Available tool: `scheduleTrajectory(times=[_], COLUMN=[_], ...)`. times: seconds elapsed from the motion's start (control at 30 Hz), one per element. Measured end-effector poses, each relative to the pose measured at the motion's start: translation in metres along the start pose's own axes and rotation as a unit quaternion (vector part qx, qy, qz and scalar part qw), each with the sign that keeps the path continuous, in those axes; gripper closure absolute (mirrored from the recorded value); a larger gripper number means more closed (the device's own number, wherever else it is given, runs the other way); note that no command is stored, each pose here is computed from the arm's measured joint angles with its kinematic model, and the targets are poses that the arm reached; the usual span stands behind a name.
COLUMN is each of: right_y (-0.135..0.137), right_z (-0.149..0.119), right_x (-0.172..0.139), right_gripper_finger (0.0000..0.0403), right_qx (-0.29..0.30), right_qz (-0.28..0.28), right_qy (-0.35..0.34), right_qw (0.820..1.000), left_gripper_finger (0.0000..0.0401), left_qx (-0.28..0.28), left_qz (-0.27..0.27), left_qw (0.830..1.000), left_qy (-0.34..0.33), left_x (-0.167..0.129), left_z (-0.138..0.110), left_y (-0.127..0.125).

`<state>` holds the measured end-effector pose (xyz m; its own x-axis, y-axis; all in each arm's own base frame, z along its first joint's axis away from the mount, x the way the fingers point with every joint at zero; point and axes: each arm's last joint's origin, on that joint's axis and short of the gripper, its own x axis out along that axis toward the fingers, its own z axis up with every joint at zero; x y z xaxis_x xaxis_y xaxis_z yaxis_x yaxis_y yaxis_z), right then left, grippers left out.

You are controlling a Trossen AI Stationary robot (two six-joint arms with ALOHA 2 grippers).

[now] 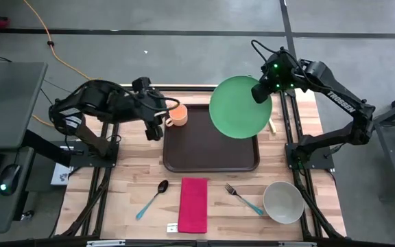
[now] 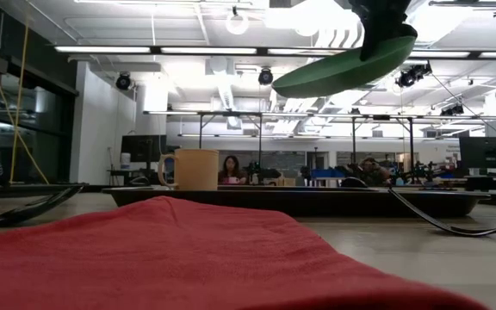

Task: Set up tray
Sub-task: Put the green plate on the brown serving tray to the bottom right of the yellow cup

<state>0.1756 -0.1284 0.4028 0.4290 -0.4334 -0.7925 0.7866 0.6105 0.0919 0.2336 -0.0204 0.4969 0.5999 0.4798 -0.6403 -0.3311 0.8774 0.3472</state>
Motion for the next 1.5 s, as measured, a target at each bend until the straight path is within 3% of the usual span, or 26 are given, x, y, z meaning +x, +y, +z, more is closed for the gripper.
scheduleTrajectory(times=[0.57, 0.73, 1.07, 1.5], right_y=[0.005, 0.010, 0.009, 0.004], right_z=[-0.002, -0.016, -0.045, -0.074], right_x=[0.000, 0.021, 0.065, 0.090], right_gripper_finger=[0.0403, 0.0403, 0.0403, 0.0403], right_qx=[0.030, 0.038, 0.073, 0.118], right_qz=[0.004, -0.004, 0.017, 0.036], right_qy=[0.003, 0.028, 0.033, 0.032], right_qw=[1.000, 0.999, 0.997, 0.992], left_gripper_finger=[0.0171, 0.0171, 0.0171, 0.0171], left_qx=[-0.020, -0.010, -0.025, -0.059], left_qz=[-0.030, -0.028, -0.014, -0.028], left_qw=[0.999, 1.000, 0.998, 0.998], left_qy=[-0.014, 0.000, 0.062, 0.025], left_x=[-0.015, -0.009, 0.011, 0.034], left_z=[-0.007, -0.010, -0.043, -0.085], left_y=[0.010, 0.006, -0.003, -0.014])
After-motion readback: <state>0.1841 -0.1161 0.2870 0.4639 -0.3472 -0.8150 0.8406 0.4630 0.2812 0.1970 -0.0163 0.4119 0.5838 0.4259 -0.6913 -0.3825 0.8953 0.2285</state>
